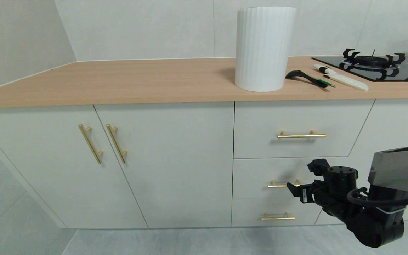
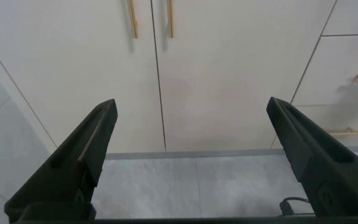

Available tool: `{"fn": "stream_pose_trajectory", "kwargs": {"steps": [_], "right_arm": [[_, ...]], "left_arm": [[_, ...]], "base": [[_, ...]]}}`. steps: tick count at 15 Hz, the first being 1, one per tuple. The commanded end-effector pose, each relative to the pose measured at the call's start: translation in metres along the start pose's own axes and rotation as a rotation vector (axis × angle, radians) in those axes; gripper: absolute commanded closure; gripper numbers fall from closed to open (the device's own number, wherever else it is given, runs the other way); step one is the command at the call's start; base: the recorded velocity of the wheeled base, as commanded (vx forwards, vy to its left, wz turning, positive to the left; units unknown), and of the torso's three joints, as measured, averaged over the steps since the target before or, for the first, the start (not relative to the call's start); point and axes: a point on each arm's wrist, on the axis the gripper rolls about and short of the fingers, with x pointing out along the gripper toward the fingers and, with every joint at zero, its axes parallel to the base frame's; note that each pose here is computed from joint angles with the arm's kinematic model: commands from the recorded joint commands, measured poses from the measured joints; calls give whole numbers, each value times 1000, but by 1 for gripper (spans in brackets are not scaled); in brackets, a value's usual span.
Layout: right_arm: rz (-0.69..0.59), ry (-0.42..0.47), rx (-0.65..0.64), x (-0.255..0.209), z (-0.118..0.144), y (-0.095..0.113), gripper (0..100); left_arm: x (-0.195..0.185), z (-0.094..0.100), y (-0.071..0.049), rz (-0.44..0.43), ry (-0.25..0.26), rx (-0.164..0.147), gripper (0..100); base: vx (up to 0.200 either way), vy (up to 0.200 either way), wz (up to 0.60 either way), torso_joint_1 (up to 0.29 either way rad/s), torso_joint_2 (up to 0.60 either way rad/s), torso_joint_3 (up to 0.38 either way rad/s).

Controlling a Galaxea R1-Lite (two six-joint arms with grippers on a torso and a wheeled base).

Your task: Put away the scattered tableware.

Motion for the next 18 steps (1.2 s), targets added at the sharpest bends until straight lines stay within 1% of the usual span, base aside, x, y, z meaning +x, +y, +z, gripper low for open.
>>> {"fn": "stream_pose_trajectory", "kwargs": {"steps": [1, 3, 6, 16, 17, 18], "right_arm": [[-21, 28, 13, 21, -24, 2, 0], [-25, 0, 63, 31, -21, 3, 0], [-26, -8, 76, 33, -20, 3, 0], [-25, 7, 74, 34, -22, 3, 0], [-25, 12, 73, 33, -21, 3, 0], [-27, 42, 69, 32, -23, 3, 0]], "left_arm": [[0, 0, 0, 1, 1, 0, 0], [0, 0, 0, 1, 3, 0, 0], [0, 0, 0, 1, 1, 0, 0], [0, 0, 0, 1, 1, 0, 0], [0, 0, 0, 1, 1, 0, 0], [0, 0, 0, 1, 1, 0, 0]], "base": [[0, 0, 0, 0, 0, 0], [0, 0, 0, 0, 0, 0], [0, 0, 0, 0, 0, 0], [0, 0, 0, 0, 0, 0], [0, 0, 0, 0, 0, 0], [0, 0, 0, 0, 0, 0]]}}
